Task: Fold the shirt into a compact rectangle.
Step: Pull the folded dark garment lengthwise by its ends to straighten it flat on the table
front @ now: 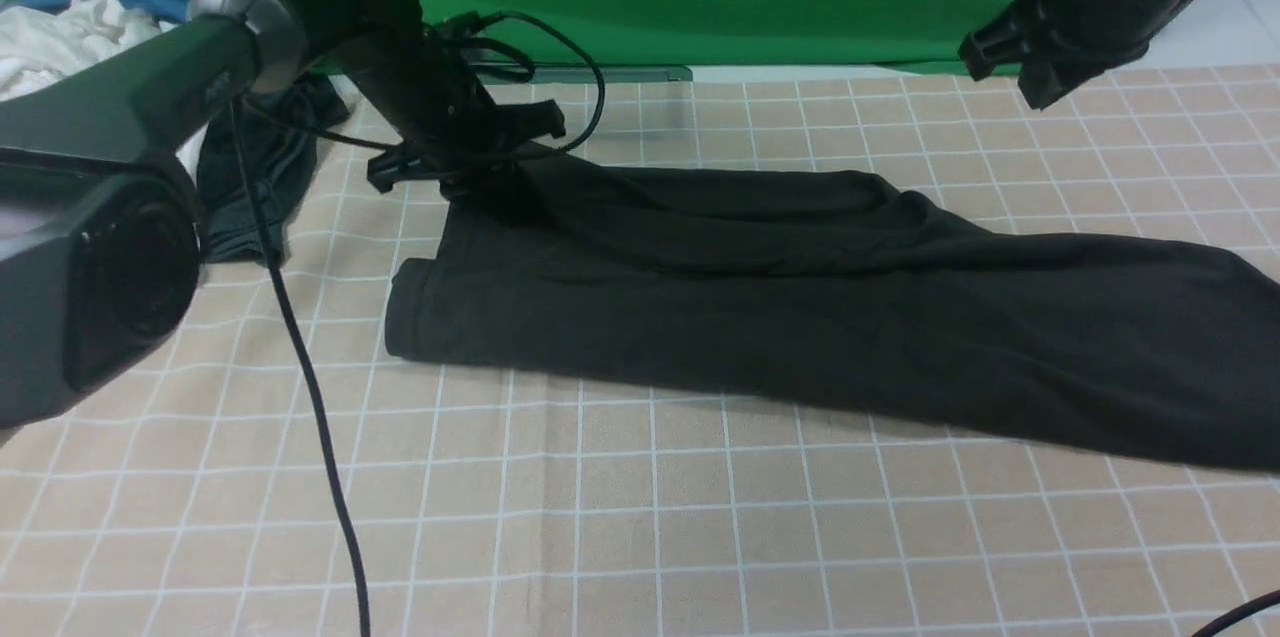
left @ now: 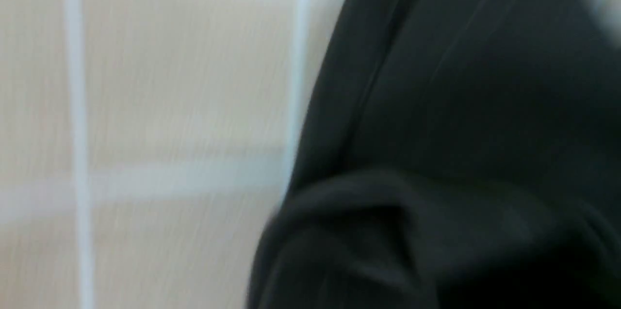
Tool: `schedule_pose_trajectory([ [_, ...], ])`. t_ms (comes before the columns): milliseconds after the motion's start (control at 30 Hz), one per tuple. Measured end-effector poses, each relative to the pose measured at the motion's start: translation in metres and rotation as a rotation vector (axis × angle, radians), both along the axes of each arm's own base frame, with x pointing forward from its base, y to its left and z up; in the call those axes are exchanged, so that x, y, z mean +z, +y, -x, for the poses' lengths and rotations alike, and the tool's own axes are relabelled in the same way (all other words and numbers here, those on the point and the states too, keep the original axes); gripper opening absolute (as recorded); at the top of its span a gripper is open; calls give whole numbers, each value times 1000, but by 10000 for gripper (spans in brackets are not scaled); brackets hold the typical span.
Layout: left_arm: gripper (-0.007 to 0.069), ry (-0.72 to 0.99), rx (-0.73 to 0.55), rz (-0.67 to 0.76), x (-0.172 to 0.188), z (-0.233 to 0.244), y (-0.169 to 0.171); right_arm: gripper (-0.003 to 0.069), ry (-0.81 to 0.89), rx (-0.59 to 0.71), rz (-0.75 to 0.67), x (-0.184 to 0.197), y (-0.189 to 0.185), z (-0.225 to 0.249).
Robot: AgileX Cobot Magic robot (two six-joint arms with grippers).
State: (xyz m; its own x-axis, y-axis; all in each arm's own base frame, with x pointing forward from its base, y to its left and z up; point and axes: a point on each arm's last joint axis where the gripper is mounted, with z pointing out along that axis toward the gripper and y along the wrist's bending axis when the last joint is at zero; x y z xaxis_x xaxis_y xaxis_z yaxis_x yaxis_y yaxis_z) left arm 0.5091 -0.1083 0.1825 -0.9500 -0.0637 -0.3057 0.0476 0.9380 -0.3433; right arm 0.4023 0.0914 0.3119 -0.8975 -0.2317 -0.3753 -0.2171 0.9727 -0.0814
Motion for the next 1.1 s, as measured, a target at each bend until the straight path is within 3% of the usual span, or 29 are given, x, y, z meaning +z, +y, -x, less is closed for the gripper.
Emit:
schedule_pose_trajectory([
  [167, 13, -165, 17, 63, 38, -16, -5, 27, 144, 54, -80, -24, 9, 12],
  [500, 15, -218, -54, 58, 101, -6, -5, 54, 304, 112, -167, -99, 24, 13],
  [800, 15, -264, -54, 64, 123, 0, -4, 69, 214, 169, -170, -149, 60, -5],
  [1100, 15, -265, -51, 31, 121, -1, -1, 74, -93, 184, -204, -143, 75, -28],
])
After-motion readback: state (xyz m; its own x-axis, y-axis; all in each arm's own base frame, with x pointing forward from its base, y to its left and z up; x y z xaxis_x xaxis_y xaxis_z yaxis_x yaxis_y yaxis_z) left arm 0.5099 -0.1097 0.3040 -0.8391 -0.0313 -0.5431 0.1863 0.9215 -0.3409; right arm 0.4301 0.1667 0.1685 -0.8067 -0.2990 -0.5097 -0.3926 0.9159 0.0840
